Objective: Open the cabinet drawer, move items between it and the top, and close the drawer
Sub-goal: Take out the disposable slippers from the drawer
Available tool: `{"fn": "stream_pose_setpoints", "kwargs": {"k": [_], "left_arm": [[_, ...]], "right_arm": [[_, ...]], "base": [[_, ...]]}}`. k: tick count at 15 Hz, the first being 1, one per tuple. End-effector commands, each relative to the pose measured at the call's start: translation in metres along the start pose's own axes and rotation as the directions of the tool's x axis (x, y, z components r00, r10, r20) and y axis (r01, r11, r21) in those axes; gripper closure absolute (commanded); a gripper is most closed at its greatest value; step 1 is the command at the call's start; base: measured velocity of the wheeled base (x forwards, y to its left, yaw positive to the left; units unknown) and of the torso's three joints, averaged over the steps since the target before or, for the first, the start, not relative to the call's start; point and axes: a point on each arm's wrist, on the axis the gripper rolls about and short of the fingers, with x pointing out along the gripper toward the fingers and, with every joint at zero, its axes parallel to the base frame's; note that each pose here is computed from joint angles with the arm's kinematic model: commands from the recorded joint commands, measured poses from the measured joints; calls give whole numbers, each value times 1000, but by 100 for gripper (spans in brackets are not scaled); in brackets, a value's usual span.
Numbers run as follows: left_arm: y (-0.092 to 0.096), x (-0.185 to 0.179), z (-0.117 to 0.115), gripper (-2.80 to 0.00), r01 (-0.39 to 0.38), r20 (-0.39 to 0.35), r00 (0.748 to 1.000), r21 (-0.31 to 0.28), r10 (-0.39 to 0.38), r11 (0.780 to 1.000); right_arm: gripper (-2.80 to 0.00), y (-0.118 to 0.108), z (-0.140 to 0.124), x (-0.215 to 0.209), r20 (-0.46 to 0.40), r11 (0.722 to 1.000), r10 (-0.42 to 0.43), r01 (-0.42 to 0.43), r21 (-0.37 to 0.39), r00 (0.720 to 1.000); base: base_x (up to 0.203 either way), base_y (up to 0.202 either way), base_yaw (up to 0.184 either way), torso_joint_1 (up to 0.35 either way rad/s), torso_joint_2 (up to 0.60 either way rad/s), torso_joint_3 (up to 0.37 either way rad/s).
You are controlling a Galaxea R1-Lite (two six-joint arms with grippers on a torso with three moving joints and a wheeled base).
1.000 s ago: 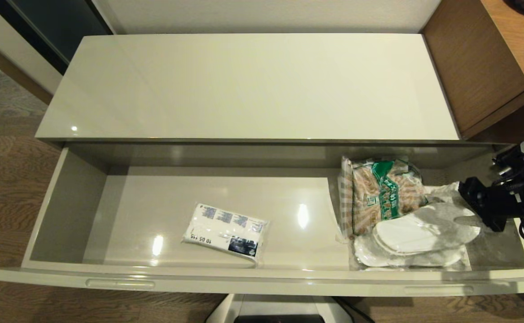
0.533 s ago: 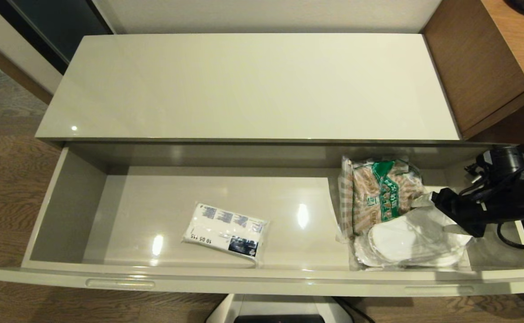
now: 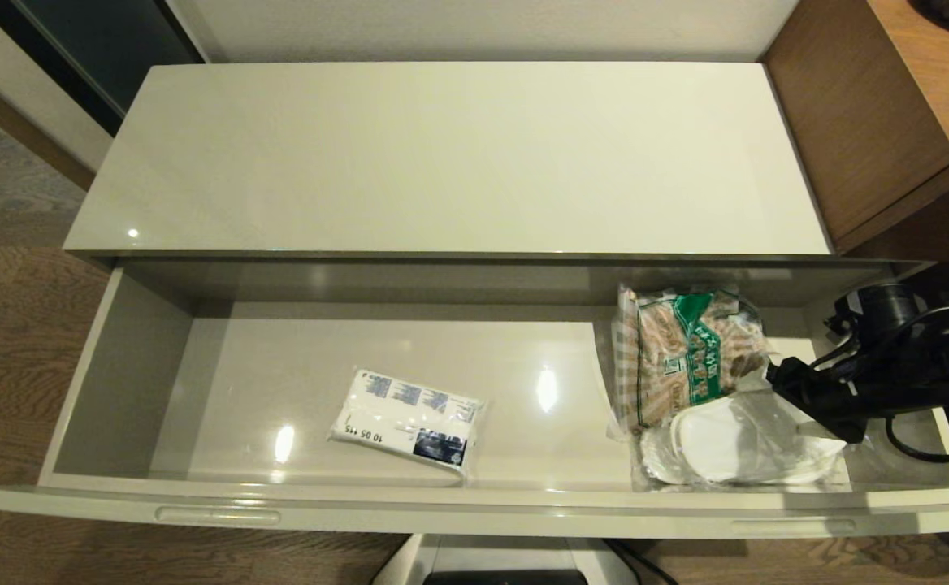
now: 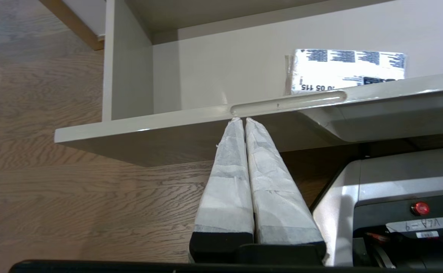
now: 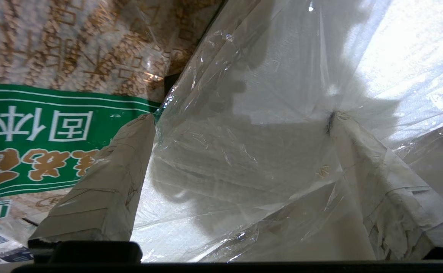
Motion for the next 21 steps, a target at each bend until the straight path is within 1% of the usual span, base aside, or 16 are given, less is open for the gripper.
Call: {"fn": "stream_pose_setpoints", "kwargs": {"k": [1, 9, 11, 12, 13, 15, 21], "left_arm": [[0, 0, 0, 0, 0, 0, 1000, 1, 0, 1000], [0, 0, 0, 0, 1, -1, 1000, 1, -1, 1000], [0, 0, 0, 0, 1, -1, 1000, 1, -1, 1000], [0, 0, 0, 0, 1, -1, 1000, 1, -1, 1000], [0, 0, 0, 0, 1, -1, 1000, 1, -1, 1000], [0, 0, 0, 0, 1, -1, 1000, 1, -1, 1000], [0, 0, 0, 0, 1, -1, 1000, 1, -1, 1000]], "right_arm": [[-280, -1, -3, 6, -24, 1000, -7, 8, 7, 1000], [-280, -2, -3, 9, -29, 1000, -10, 11, 10, 1000], [-280, -1, 0, 10, -19, 1000, -9, 9, 15, 1000], [-280, -2, 2, 10, -13, 1000, -15, 15, 19, 1000], [-280, -4, 6, 12, 8, 999, -39, 38, 34, 999], [-280, -7, 11, 13, 19, 998, -42, 41, 50, 999], [-280, -12, 15, 14, 27, 997, -50, 48, 64, 998]], "base": [[0, 0, 0, 0, 0, 0], [0, 0, 0, 0, 0, 0], [0, 0, 0, 0, 0, 0], [0, 0, 0, 0, 0, 0], [0, 0, 0, 0, 0, 0], [0, 0, 0, 0, 0, 0], [0, 0, 0, 0, 0, 0]]}}
